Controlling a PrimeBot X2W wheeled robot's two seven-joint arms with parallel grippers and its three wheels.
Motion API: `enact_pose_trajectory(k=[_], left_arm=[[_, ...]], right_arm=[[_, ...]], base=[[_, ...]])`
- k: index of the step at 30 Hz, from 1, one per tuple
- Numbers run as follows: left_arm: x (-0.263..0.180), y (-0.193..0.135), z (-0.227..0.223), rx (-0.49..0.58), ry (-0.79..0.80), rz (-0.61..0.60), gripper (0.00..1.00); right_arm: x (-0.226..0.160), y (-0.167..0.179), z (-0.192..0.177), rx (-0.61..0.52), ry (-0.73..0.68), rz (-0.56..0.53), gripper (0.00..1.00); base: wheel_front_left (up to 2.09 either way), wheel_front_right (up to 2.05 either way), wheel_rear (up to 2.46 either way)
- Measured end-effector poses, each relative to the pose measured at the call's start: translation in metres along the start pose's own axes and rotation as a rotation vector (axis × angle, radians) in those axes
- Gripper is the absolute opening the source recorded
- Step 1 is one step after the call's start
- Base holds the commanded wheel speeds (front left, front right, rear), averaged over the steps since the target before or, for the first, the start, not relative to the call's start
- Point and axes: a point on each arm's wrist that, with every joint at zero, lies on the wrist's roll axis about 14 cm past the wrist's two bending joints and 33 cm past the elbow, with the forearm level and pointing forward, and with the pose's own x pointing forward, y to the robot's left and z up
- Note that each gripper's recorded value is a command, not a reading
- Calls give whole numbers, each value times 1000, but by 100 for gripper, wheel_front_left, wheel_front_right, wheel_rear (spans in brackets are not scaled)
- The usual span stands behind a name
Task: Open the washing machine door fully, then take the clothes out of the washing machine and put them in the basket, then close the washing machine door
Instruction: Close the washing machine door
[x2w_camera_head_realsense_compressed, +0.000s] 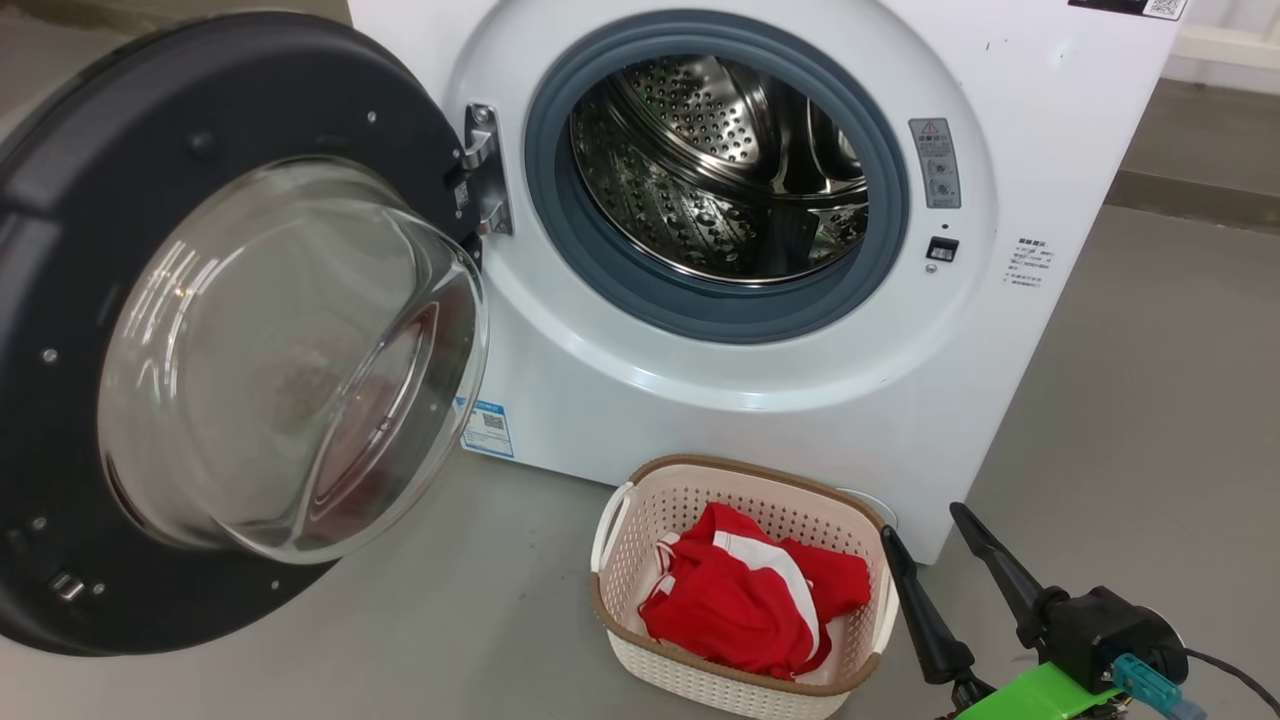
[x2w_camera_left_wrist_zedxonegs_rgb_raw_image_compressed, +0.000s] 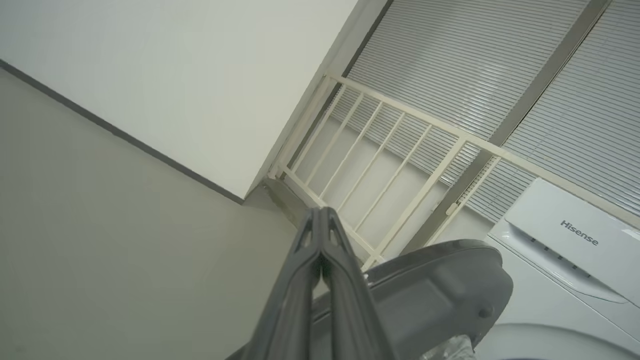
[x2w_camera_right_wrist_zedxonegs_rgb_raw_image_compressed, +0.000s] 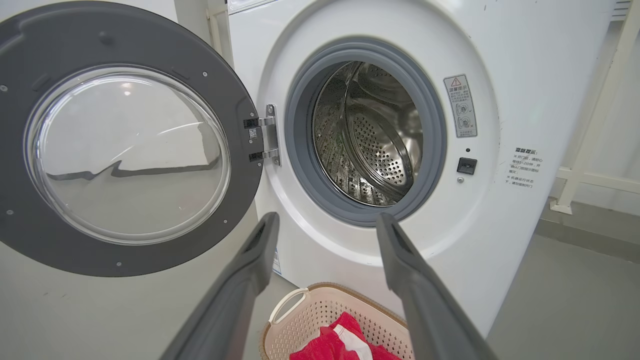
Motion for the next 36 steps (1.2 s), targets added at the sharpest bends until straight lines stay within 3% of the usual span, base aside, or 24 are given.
enact_pose_trajectory(k=[7, 9, 15, 18, 30, 36], left_arm=[[15, 19, -32, -153, 192, 111, 0], [16, 20, -33, -173, 210, 118, 0], [13, 20, -61, -368, 387, 146, 0], [7, 18, -78, -386, 475, 144, 0], [0, -3, -90, -440, 652, 18, 0], [-8, -15, -94, -595, 683, -30, 0]], right_arm=[[-2, -2, -1, -2, 2, -6, 100], [-3, -3, 0, -3, 2, -8, 100], [-5, -6, 2, -12, -1, -15, 100], [-5, -6, 1, -11, 0, -17, 100], [-5, -9, -3, -3, 10, -23, 100], [-5, -9, -3, 3, 9, -27, 100]], base=[[0, 0, 0], [0, 0, 0], [0, 0, 0], [0, 0, 0], [0, 0, 0], [0, 0, 0]])
